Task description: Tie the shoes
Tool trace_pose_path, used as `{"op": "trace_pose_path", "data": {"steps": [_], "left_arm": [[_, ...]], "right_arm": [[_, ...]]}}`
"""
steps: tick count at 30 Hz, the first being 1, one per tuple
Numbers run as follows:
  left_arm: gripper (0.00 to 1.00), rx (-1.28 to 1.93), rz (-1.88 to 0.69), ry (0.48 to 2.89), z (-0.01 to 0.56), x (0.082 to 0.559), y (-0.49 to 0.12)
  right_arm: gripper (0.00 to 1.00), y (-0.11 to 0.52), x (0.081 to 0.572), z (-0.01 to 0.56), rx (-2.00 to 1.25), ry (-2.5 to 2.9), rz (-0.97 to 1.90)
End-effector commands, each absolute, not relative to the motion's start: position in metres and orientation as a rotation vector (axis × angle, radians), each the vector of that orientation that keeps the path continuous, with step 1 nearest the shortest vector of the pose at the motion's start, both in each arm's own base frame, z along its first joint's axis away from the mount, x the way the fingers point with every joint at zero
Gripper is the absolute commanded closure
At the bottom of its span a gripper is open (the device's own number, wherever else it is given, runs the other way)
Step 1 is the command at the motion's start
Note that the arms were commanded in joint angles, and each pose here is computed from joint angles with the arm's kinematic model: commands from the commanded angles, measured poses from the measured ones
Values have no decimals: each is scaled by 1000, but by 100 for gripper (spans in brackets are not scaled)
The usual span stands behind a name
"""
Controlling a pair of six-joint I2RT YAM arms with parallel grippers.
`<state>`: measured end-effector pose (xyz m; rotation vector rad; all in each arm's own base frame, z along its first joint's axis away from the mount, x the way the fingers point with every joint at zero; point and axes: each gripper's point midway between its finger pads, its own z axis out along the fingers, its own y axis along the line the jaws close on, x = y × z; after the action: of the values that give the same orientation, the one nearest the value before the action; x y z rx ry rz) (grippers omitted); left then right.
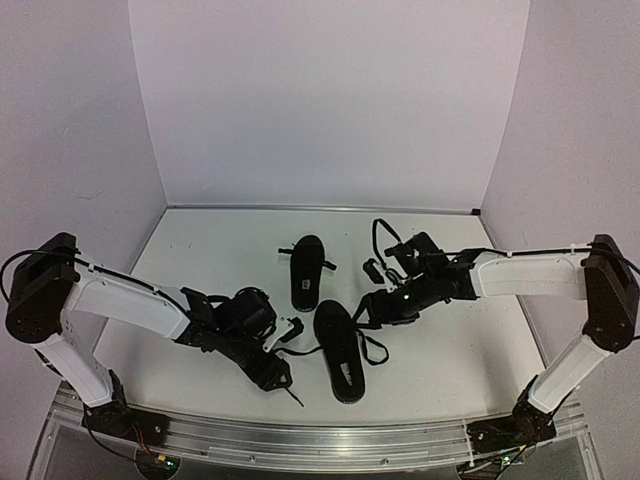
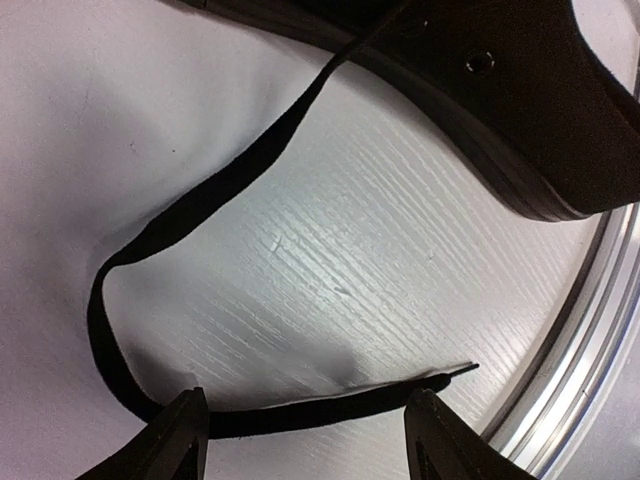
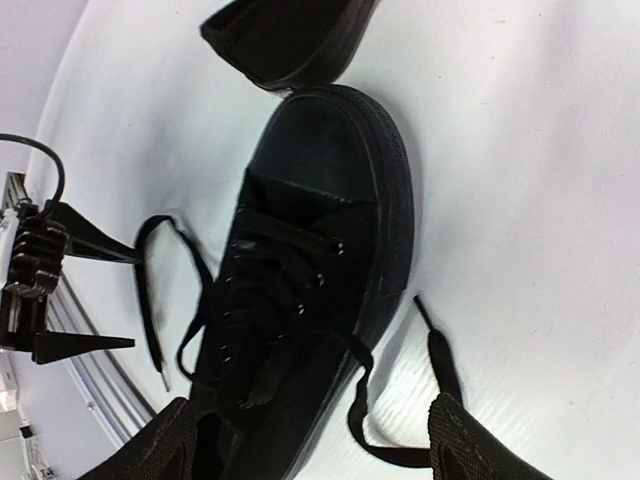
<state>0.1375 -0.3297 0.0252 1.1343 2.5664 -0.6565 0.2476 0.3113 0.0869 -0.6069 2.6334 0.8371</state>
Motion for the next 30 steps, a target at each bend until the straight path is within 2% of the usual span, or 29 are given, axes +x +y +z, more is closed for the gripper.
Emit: {"op": "trace_pose_path", "data": {"steps": [1, 4, 9, 15, 20, 30], "left_arm": [[31, 1098, -594, 2586, 22, 141, -334], [31, 1081, -582, 2584, 22, 143, -338], [32, 1105, -518, 2572, 19, 138, -343], [30, 1076, -519, 2561, 27, 137, -338], [30, 1036, -556, 2546, 41, 137, -338], [32, 920, -604, 2618, 41, 129, -328]], "right_arm": [[22, 312, 249, 90, -694, 2619, 808], [24, 305, 260, 97, -638, 2596, 739], [34, 288, 278, 80, -567, 2625, 573], [38, 284, 279, 61, -581, 2664, 517], [47, 278, 276, 33, -619, 2722, 448], [49, 284, 265, 8, -696, 2760, 464]]}}
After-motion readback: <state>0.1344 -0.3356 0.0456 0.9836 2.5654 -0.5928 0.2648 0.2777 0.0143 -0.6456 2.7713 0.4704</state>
